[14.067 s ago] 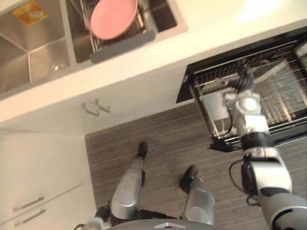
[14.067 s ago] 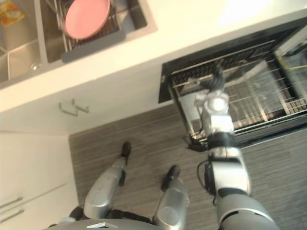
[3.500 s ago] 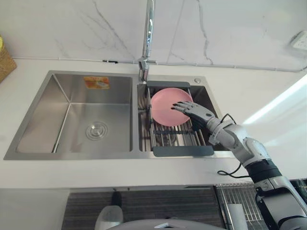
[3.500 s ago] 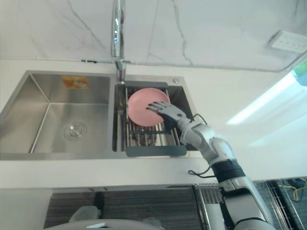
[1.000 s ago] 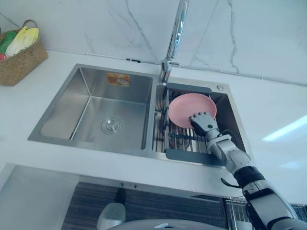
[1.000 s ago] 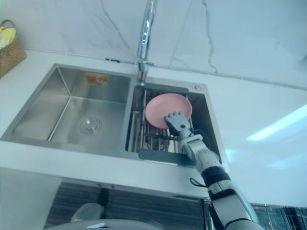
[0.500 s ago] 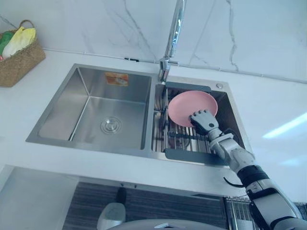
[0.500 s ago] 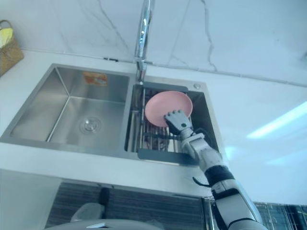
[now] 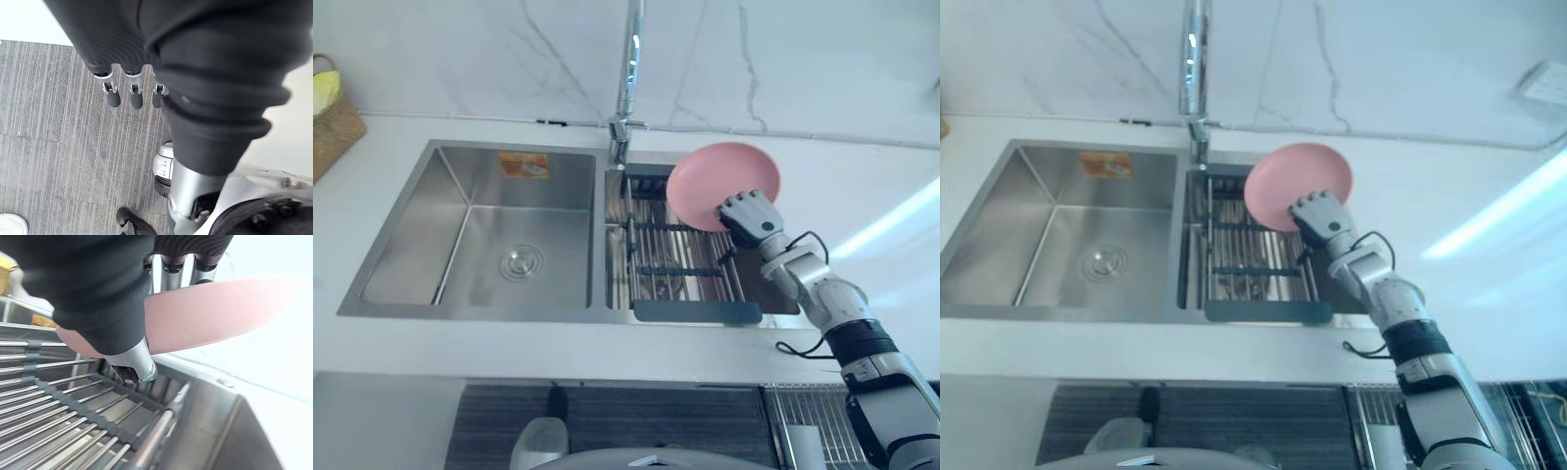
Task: Walk over to the sink, pick up the cup, carry it to the dishwasher, place the cup inside the dishwasher, then close the dishwasher door
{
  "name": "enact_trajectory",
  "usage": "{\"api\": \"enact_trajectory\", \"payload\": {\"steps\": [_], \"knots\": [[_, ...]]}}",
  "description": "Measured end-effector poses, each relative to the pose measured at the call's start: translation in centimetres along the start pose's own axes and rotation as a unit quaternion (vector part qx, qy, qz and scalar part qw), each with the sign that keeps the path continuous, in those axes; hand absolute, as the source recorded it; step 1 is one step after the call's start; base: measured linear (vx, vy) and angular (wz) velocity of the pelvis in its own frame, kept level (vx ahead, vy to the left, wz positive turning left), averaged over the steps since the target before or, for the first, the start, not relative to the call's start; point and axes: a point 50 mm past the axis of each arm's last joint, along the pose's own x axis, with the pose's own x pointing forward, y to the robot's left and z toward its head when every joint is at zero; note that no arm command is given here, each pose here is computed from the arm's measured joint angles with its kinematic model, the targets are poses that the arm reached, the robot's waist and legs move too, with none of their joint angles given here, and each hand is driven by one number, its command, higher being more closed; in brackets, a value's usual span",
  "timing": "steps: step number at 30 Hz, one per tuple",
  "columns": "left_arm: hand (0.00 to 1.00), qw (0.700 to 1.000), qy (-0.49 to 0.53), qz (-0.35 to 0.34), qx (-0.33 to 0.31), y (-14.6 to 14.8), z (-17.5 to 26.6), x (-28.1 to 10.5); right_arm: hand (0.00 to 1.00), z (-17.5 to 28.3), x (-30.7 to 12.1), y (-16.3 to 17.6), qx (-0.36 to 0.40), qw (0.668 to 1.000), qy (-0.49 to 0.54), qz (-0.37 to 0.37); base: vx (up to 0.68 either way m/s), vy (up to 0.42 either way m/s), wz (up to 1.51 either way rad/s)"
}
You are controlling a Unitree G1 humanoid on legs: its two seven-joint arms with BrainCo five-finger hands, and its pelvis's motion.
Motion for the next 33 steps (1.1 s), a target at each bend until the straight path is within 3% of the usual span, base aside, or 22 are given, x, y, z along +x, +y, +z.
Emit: {"api": "enact_trajectory", "payload": {"steps": [10, 17, 23, 26, 33], "knots": [[0.0, 1.0, 0.013, 0.002, 0.015, 0.0, -0.6, 0.0, 1.0, -4.4, -4.7, -1.9, 0.024, 0.988, 0.141, -0.051, -0.02, 0.013, -0.31], [0.0, 0.999, 0.029, 0.012, 0.035, 0.7, -1.2, 0.0, 1.0, -8.0, -9.9, -3.5, 0.096, 0.941, 0.298, -0.127, -0.05, 0.048, -0.74], [0.0, 0.999, 0.043, 0.02, 0.016, 1.1, -0.7, 0.0, 1.0, -6.4, -14.1, -0.5, 0.2, 0.886, 0.395, -0.138, -0.04, 0.025, -0.77], [0.0, 0.998, 0.046, 0.045, 0.003, 2.7, -0.6, -0.3, 1.0, -4.7, -15.5, 1.5, 0.25, 0.855, 0.436, -0.13, 0.0, -0.047, -0.33], [0.0, 0.997, 0.015, 0.029, -0.069, 0.9, 1.1, 0.1, 1.0, -3.0, -12.7, 2.6, 0.307, 0.825, 0.444, -0.167, -0.04, -0.072, -0.34]]}}
